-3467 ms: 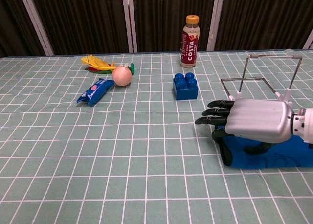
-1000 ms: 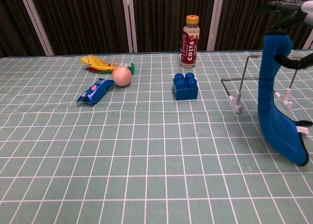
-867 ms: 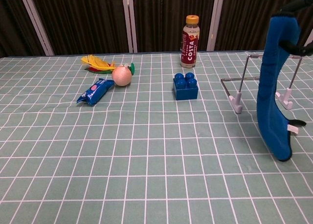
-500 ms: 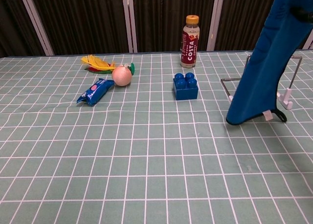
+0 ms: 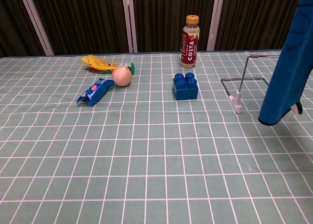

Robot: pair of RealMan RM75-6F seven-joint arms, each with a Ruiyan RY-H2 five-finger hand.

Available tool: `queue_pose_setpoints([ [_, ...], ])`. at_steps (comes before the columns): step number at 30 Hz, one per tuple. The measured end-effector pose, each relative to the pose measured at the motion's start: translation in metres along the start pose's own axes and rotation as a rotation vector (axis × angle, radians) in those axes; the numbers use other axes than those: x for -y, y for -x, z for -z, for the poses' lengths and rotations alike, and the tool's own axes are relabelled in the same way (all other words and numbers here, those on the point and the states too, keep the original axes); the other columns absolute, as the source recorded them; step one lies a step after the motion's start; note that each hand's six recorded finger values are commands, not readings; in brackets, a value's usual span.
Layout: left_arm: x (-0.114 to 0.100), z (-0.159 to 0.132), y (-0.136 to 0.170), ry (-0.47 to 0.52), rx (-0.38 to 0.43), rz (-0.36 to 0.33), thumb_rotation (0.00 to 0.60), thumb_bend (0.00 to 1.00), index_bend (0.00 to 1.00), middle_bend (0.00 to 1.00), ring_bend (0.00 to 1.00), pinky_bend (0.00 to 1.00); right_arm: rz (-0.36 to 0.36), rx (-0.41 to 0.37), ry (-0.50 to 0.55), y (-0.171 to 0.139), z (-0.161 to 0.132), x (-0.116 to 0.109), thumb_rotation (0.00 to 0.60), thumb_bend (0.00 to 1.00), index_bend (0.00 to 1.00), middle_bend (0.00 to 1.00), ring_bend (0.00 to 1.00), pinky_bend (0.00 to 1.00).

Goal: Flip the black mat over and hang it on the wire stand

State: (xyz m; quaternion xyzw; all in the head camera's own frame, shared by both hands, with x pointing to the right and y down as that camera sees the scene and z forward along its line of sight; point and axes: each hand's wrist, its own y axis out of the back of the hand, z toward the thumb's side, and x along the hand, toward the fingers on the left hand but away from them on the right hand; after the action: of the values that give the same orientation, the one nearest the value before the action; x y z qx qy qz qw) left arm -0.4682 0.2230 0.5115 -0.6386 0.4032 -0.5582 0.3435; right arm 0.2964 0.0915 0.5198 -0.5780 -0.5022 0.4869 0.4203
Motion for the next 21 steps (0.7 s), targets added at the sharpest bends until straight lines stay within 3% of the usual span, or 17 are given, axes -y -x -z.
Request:
queue_pose_setpoints([
  [12,0.003,0.006,-0.007,-0.006,-0.032,0.008,0.600,0.00,0.00,0.00,0.00,0.00,-0.046,0.082,-0.075,0.023,0.012,0.048,0.600,0.53,0.75,0.08,0.00,0.00],
  [21,0.006,0.008,-0.011,-0.015,-0.046,0.016,0.600,0.00,0.00,0.00,0.00,0.00,-0.043,0.131,-0.102,0.046,0.017,0.067,0.600,0.53,0.75,0.08,0.00,0.00],
])
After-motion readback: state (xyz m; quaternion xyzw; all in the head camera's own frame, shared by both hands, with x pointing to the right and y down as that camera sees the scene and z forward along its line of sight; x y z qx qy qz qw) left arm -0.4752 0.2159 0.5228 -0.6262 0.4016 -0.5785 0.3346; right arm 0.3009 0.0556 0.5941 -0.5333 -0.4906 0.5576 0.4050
